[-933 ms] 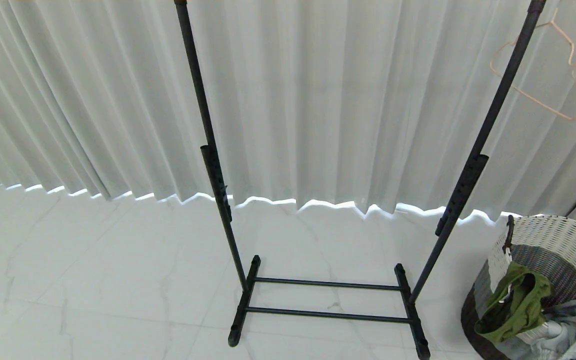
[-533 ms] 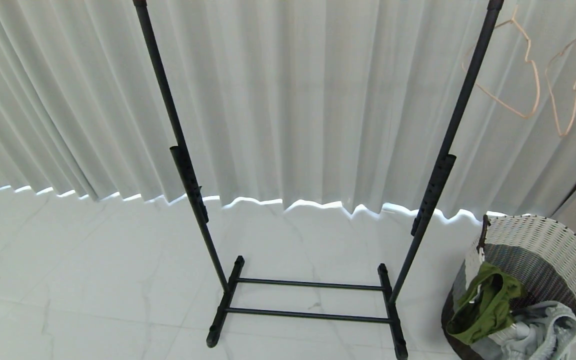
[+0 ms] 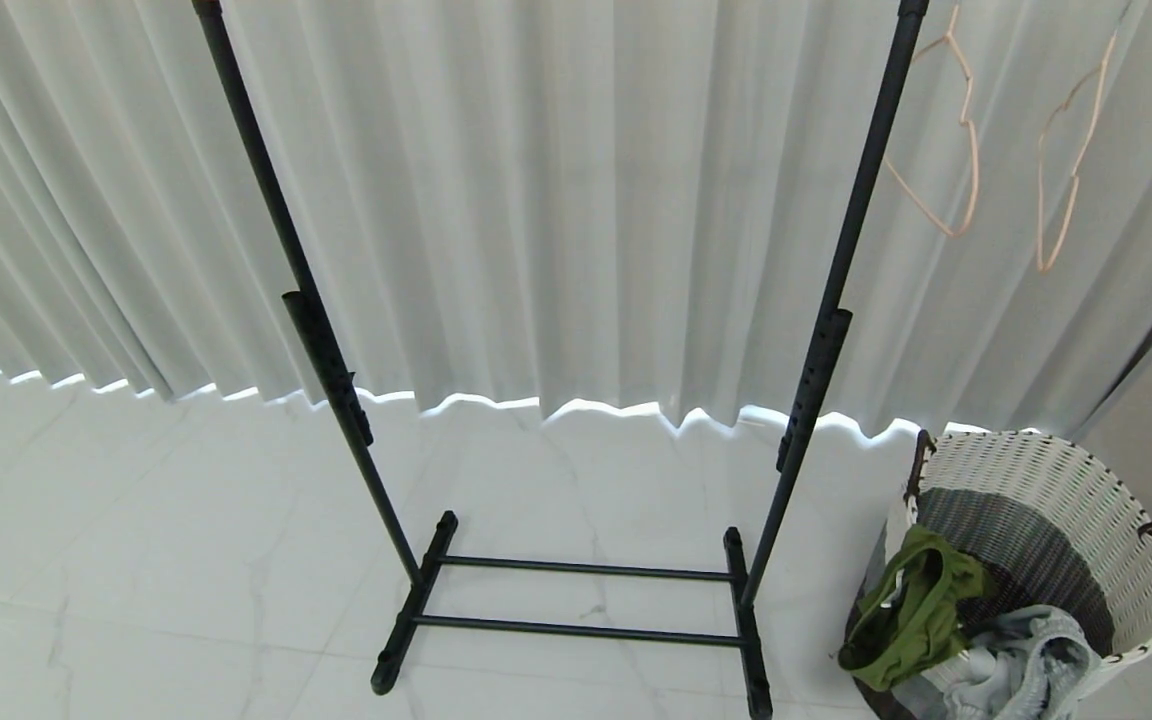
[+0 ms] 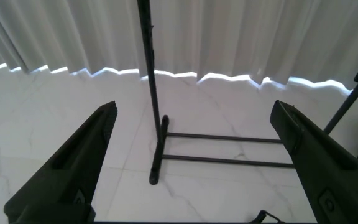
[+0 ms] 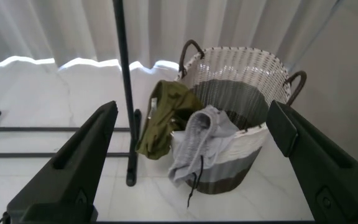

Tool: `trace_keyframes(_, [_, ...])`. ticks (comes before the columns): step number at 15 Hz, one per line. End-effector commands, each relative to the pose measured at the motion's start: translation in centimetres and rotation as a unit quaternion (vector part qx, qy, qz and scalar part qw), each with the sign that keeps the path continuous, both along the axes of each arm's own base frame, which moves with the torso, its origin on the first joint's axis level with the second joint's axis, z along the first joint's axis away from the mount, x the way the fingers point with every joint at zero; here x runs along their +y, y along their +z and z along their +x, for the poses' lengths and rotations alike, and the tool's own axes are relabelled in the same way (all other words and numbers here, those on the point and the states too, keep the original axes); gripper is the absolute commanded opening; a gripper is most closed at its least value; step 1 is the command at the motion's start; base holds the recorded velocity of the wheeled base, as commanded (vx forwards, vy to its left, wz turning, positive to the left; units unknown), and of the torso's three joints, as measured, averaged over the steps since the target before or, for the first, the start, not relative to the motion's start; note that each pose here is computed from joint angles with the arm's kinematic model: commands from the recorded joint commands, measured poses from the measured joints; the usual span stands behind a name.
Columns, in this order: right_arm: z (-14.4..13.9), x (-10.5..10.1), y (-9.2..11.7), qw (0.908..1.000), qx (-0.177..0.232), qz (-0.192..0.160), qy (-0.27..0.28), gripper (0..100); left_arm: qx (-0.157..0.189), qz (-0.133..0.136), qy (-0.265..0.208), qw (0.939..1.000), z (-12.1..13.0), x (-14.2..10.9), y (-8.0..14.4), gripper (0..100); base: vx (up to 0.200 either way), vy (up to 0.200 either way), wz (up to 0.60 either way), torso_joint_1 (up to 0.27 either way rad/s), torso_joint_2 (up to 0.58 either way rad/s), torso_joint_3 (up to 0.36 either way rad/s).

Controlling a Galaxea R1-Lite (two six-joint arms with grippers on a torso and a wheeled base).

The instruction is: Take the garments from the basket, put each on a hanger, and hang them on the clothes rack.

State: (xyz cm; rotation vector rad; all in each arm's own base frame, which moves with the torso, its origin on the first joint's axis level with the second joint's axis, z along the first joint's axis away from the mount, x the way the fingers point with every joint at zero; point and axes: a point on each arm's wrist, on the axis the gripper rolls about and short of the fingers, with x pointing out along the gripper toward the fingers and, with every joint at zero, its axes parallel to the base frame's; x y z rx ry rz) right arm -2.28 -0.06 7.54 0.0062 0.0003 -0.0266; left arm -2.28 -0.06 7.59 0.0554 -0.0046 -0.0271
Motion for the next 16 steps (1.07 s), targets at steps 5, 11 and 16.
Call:
trace_keyframes(5, [0.00, 0.00, -0.01, 1.0000, 0.001, -0.003, 0.000, 100, 0.000, 0.000, 0.001, 1.0000, 0.01, 0.00, 0.01, 100, 0.000, 0.000, 0.00, 0.000, 0.00, 0.000])
trace_keyframes(11, [0.00, 0.00, -0.01, 1.0000, 0.000, 0.002, 0.000, 100, 0.000, -0.001, 0.001, 1.0000, 0.01, 0.00, 0.01, 100, 0.000, 0.000, -0.30, 0.000, 0.00, 0.001])
trace_keyframes(16, [0.00, 0.00, -0.01, 1.0000, 0.000, 0.002, 0.000, 100, 0.000, 0.000, 0.001, 1.0000, 0.01, 0.00, 0.01, 100, 0.080, 0.000, 0.00, -0.002, 0.00, 0.003])
